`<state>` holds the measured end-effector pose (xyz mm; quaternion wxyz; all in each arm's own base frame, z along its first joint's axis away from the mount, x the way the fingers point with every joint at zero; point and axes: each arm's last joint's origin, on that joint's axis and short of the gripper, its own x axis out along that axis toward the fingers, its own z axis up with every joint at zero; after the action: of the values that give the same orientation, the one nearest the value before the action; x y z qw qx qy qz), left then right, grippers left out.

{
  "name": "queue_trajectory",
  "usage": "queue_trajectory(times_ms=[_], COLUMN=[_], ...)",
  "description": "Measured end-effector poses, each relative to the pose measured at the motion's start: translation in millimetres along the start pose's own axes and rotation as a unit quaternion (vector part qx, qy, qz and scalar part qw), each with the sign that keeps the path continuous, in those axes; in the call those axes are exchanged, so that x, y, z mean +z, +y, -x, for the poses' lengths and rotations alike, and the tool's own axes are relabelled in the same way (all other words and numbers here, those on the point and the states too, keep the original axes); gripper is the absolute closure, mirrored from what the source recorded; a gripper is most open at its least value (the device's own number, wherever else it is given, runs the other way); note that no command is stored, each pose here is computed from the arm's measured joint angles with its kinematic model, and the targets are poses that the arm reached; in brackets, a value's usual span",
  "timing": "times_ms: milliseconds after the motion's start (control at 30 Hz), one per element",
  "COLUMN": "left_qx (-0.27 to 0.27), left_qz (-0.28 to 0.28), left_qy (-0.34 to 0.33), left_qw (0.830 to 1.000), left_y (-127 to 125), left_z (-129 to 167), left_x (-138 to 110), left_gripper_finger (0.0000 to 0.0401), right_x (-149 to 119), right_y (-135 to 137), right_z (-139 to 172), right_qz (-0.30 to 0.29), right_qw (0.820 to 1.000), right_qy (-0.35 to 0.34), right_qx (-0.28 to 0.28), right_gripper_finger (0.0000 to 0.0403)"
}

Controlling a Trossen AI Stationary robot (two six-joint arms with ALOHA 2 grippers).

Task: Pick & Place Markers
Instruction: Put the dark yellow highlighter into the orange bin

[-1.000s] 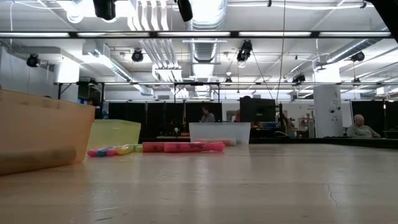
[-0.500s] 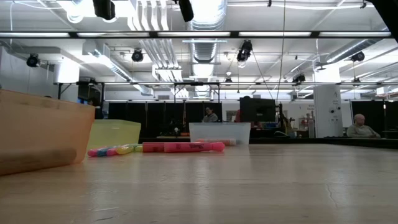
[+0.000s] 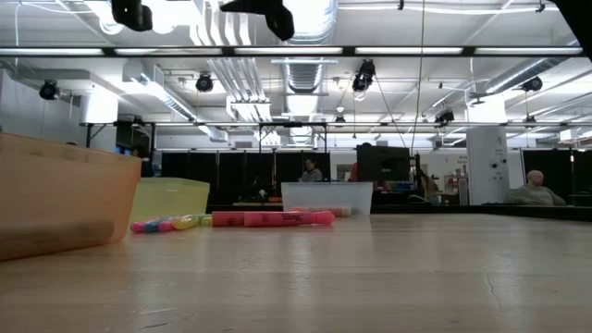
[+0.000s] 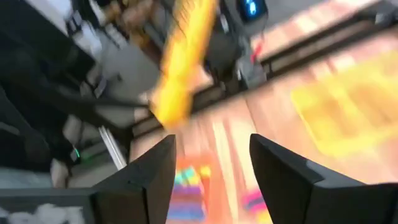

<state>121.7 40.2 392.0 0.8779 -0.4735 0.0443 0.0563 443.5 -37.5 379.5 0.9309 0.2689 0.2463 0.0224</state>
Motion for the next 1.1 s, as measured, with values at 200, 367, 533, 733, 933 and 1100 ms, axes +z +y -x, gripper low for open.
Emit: queue_trajectory(times_ms=[200, 367, 533, 733, 933, 1100], left_qx=[0.04, 0.133, 0.172, 0.198, 0.26, 0.273], left_qz=[0.068, 0.125, 0.137, 0.145, 0.134, 0.137], left_qy=[0.113, 0.209, 0.247, 0.31, 0.372, 0.404], left_qw=[0.991, 0.961, 0.944, 0.919, 0.881, 0.862], left_y=[11, 26, 28, 23, 23, 25], left_z=[7, 13, 8, -12, -37, -58], left_x=[-18, -39, -49, -67, -104, -139], left_gripper_finger=[0.0335, 0.0335, 0.0335, 0.0335, 0.0335, 0.0335], right_x=[-19, -29, -35, -40, -40, -39], right_y=[-6, -13, -18, -23, -28, -35], right_z=[0, 1, 0, -1, 2, 5], right_qz=[0.032, 0.038, 0.05, 0.06, 0.076, 0.079], right_qw=[0.995, 0.988, 0.981, 0.975, 0.969, 0.964], right_qy=[0.087, 0.125, 0.138, 0.151, 0.158, 0.172], right_qx=[-0.043, -0.087, -0.127, -0.149, -0.175, -0.184], right_gripper_finger=[0.0196, 0.0195, 0.0195, 0.0195, 0.0195, 0.0195])
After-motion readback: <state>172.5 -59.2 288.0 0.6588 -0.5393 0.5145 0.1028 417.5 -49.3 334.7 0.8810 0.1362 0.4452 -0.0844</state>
